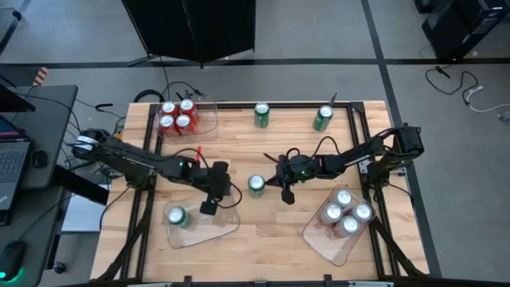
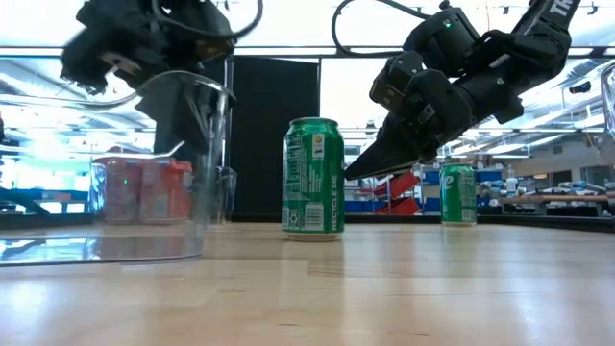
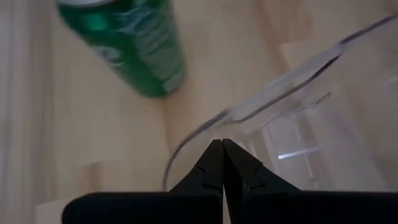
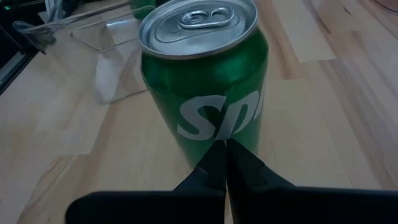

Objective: Sort soda cans
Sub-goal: Put the green soda can into the bottom right transparent bin

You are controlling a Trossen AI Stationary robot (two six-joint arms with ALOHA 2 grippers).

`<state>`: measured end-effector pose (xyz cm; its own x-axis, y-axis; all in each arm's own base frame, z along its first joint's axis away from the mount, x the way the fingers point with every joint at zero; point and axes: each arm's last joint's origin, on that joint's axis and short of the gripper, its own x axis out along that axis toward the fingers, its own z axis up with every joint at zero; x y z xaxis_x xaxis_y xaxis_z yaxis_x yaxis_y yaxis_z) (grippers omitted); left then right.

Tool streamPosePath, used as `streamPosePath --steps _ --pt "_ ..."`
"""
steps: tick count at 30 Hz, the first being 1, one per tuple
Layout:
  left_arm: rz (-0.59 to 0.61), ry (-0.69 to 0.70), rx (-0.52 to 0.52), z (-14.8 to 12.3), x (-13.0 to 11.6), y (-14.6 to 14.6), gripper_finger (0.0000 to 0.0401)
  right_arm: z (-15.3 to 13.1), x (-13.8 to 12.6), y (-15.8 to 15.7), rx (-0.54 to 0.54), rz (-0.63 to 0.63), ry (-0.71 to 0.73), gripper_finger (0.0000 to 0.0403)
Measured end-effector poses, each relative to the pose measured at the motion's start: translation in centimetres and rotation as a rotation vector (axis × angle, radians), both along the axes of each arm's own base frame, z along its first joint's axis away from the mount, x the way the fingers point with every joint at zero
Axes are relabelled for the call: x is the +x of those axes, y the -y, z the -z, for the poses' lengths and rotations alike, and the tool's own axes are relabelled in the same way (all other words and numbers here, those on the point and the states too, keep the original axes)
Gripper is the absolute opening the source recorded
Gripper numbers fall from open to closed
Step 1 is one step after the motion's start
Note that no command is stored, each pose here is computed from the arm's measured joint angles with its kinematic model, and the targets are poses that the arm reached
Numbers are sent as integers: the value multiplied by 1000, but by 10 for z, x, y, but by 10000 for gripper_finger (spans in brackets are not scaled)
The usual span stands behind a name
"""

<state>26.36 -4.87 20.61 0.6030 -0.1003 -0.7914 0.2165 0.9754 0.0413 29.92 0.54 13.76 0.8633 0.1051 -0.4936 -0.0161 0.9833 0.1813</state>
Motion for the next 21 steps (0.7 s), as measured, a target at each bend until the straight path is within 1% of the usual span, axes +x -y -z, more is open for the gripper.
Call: streamPosePath --steps 3,5,7,9,11,15,18,21 --pt "16 22 25 0 3 -6 0 -1 0 0 -1 -1 10 0" --pt "40 58 9 -4 7 -8 0 -2 1 0 -6 -3 22 0" --pt "57 84 -29 -18 10 -9 0 -2 1 0 -6 -4 28 0" --pt "50 142 -65 -43 14 -8 0 -2 1 0 -7 -4 28 0" --pt "22 185 -88 -63 17 -8 0 -2 1 0 -11 -6 29 0" --pt "-127 234 -86 -94 26 -10 12 -3 2 0 -28 -12 35 0" --pt "-155 177 -68 -97 34 -10 38 -3 2 0 -35 -16 36 0" --pt "-182 127 -94 -89 45 -7 77 -3 2 0 -41 -19 37 0"
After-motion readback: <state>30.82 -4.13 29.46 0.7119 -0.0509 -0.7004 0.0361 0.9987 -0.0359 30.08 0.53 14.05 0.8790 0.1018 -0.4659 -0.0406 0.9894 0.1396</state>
